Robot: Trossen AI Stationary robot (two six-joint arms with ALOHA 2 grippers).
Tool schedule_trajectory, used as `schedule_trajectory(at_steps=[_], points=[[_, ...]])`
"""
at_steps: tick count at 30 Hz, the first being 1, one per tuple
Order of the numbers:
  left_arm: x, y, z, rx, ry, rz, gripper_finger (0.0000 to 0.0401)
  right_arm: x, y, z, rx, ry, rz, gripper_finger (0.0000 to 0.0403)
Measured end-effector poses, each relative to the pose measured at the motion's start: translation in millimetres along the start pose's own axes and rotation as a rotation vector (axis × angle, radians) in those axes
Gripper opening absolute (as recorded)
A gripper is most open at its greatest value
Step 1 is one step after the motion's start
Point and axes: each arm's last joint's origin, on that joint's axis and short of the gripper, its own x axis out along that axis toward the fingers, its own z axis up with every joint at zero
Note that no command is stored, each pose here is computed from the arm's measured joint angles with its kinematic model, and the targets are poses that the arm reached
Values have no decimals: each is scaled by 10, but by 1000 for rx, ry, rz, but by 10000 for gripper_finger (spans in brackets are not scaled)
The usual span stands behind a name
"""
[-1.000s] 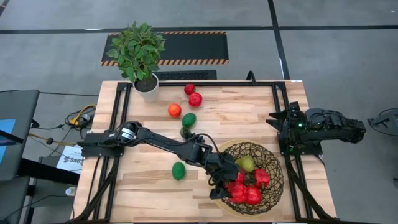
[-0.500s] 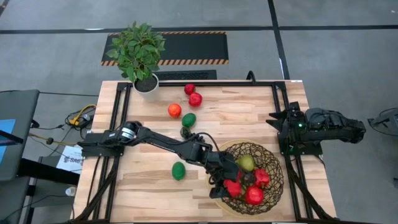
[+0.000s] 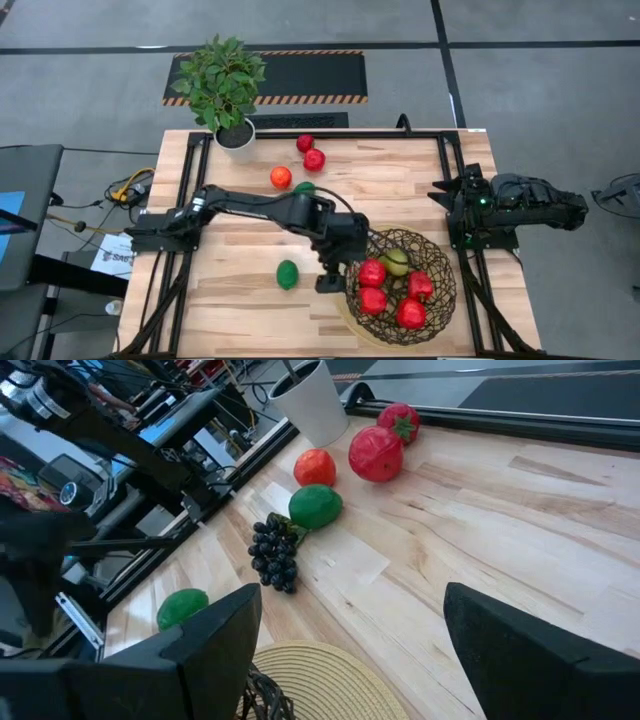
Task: Build produce basket
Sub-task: Put the bottom green lime into the black wire basket
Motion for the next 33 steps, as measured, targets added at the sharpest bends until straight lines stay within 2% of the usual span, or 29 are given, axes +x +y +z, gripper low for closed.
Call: schedule_trajectory(at_steps=[3, 9, 13, 16, 18, 21, 25, 29, 33], points=[[-161, -125, -113, -37, 22, 24, 334, 0, 0, 0, 0, 0, 0, 333], [-488, -388, -473, -103, 134, 231, 334, 0, 0, 0, 0, 0, 0, 333], [-677, -480, -663, -208, 58, 357, 334, 0, 0, 0, -1, 1, 0, 333], [-733, -519, -891, -356, 6, 473, 334, 0, 0, 0, -1, 0, 0, 333], [-714, -544, -1074, -461, -21, 539, 334, 0, -1, -1, -2, 1, 0, 333], [-684, -592, -1302, -600, -139, 596, 335, 0, -1, -1, -2, 1, 0, 333], [-499, -604, -1569, -795, -267, 662, 335, 0, -1, -1, -2, 1, 0, 333], [-248, -568, -1771, -896, -255, 720, 335, 0, -1, -1, -2, 1, 0, 333], [20, -506, -1851, -952, -285, 722, 335, 0, -1, -1, -2, 1, 0, 333]])
